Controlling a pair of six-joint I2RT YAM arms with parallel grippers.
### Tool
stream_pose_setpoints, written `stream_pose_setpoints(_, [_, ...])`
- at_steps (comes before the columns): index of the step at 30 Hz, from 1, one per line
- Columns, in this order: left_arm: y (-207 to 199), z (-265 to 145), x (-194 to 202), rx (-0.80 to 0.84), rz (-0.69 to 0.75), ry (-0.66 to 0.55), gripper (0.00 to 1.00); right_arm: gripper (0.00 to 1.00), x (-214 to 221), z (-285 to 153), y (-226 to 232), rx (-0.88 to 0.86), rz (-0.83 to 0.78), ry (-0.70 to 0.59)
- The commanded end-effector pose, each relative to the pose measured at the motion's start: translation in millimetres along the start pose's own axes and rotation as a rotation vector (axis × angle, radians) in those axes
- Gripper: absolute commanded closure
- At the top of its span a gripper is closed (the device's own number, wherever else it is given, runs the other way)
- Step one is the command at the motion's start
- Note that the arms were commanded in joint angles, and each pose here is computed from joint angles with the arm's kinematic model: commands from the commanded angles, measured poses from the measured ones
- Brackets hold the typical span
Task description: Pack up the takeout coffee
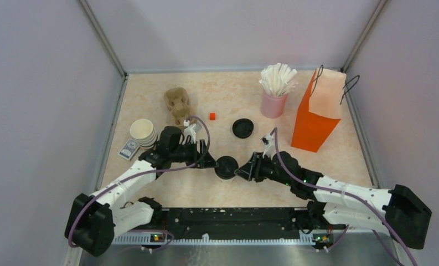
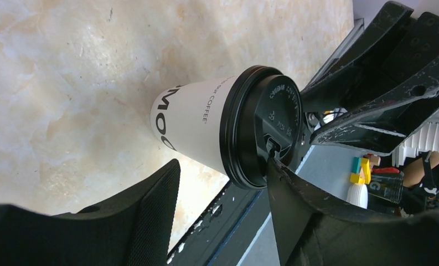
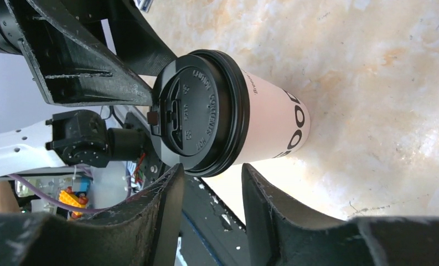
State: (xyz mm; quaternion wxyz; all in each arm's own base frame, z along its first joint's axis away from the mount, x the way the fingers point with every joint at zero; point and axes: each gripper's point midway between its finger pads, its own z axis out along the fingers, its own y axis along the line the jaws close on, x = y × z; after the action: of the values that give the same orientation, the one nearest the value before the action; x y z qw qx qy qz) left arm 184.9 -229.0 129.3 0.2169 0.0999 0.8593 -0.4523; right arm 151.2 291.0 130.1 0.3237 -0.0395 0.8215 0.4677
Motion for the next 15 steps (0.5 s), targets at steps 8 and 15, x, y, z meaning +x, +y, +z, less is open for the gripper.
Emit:
stream_pose_setpoints(8, [11,10,9,-0.005,0.021,0.000,0.42,0.62,-6,5,-7,0.003,0.043,-0.056])
stream_pose_setpoints(15, [19,14,14,-0.030,0.006,0.016,0.45,0.66,-9,4,-12,0.003,0.054,-0.089])
